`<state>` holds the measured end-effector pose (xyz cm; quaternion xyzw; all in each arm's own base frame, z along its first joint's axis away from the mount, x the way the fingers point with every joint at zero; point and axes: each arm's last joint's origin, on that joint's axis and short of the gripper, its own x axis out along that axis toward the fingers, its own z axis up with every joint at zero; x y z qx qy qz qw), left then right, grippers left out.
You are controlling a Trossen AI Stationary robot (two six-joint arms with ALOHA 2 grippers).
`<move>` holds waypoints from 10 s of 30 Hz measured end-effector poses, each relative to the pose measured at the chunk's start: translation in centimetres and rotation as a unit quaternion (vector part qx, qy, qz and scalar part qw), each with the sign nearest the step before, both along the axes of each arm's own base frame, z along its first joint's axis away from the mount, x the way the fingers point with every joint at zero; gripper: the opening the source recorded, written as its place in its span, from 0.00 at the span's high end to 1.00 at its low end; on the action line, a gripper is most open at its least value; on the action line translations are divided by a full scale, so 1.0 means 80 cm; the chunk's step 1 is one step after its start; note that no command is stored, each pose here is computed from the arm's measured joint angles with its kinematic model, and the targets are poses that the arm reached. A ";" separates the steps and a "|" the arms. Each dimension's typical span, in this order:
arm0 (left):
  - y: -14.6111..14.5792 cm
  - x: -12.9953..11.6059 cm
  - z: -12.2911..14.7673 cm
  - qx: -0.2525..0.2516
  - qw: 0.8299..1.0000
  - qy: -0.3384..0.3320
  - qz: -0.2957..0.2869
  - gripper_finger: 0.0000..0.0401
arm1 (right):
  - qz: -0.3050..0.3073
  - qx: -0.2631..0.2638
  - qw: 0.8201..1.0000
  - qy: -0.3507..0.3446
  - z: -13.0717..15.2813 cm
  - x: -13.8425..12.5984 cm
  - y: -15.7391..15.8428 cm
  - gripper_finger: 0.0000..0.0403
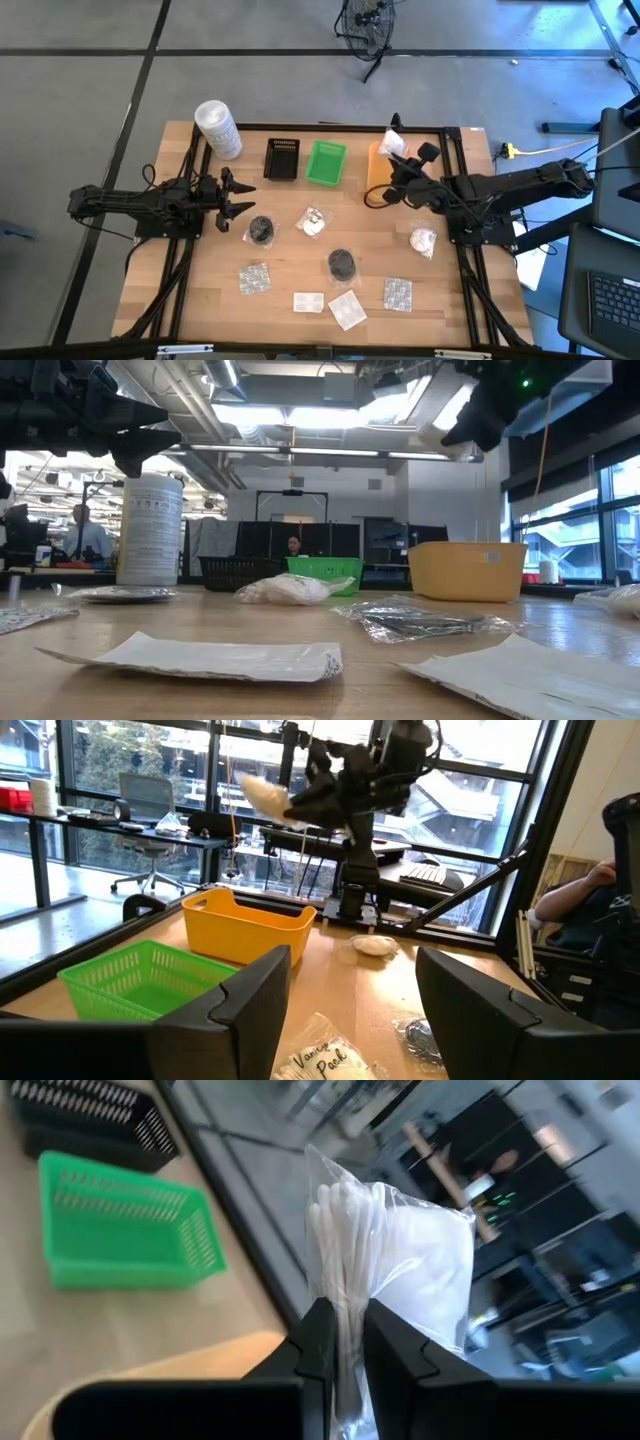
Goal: Pick & Place Travel size toiletries
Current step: Put the white cotton pack into the yellow bin, then put the black hairbrush into the black bin
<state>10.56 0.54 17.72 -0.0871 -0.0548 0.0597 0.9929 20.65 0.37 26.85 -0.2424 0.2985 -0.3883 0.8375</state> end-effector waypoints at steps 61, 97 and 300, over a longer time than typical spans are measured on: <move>0.000 0.000 0.000 -0.001 1.000 0.000 0.000 0.47 | -0.068 0.356 0.926 0.104 -0.084 -0.001 -0.096 0.64; 0.001 0.005 0.044 0.030 0.998 0.053 0.020 0.42 | 0.094 0.328 0.939 -0.047 0.019 -0.034 -0.031 0.78; 0.048 0.143 0.136 0.232 0.846 0.363 0.314 1.00 | 0.038 0.321 0.941 -0.096 -0.036 -0.053 0.006 0.93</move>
